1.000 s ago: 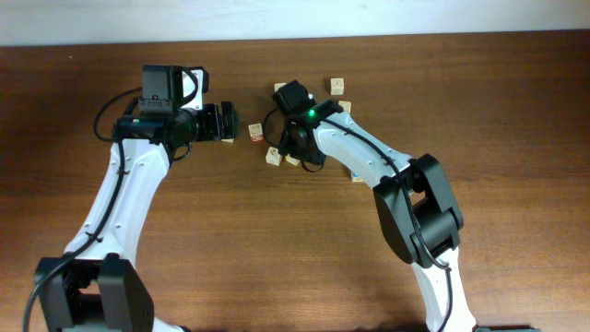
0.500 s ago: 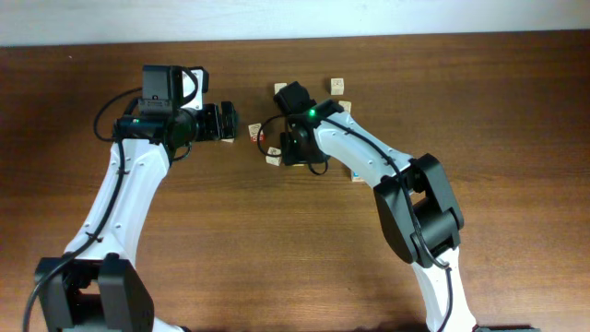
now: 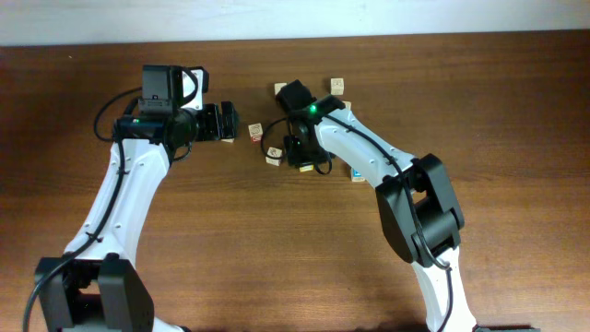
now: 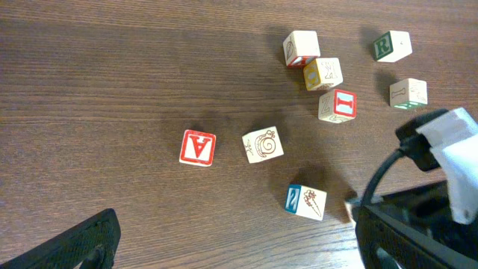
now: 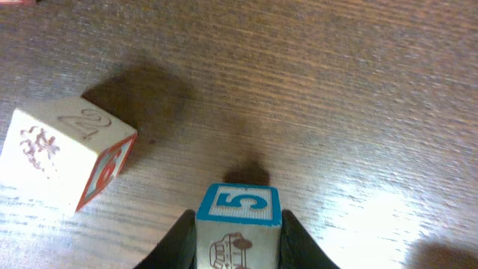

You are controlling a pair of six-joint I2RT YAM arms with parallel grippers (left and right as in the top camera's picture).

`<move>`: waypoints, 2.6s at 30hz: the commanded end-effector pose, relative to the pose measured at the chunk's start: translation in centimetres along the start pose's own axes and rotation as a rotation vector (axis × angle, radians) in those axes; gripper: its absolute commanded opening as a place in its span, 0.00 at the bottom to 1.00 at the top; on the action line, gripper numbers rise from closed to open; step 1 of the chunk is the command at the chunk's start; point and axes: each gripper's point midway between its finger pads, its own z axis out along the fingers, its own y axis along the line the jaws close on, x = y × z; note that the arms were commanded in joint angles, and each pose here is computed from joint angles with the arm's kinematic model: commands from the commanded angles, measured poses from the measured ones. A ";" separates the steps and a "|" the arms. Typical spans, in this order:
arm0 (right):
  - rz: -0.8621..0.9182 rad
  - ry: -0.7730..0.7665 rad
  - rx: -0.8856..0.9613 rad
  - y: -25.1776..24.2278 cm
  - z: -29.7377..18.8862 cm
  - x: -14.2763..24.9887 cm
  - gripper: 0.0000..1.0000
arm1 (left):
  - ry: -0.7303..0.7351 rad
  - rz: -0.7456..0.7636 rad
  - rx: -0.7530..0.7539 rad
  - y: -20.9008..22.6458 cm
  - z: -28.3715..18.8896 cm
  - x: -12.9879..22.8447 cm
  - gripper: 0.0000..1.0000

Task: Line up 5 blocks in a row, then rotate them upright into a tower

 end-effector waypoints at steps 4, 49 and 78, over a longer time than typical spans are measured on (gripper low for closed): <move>0.105 -0.004 0.072 -1.3 -4.6 0.5 0.24 | -0.013 -0.005 0.003 -0.2 -0.1 -0.6 0.99; 0.204 -0.051 -0.028 -2.0 -5.7 -2.2 0.54 | -0.013 -0.004 0.003 -0.2 -0.1 -0.6 0.99; 0.257 -0.107 -0.109 5.7 1.7 -3.2 0.49 | -0.013 -0.005 0.003 -0.2 -0.1 -0.6 0.99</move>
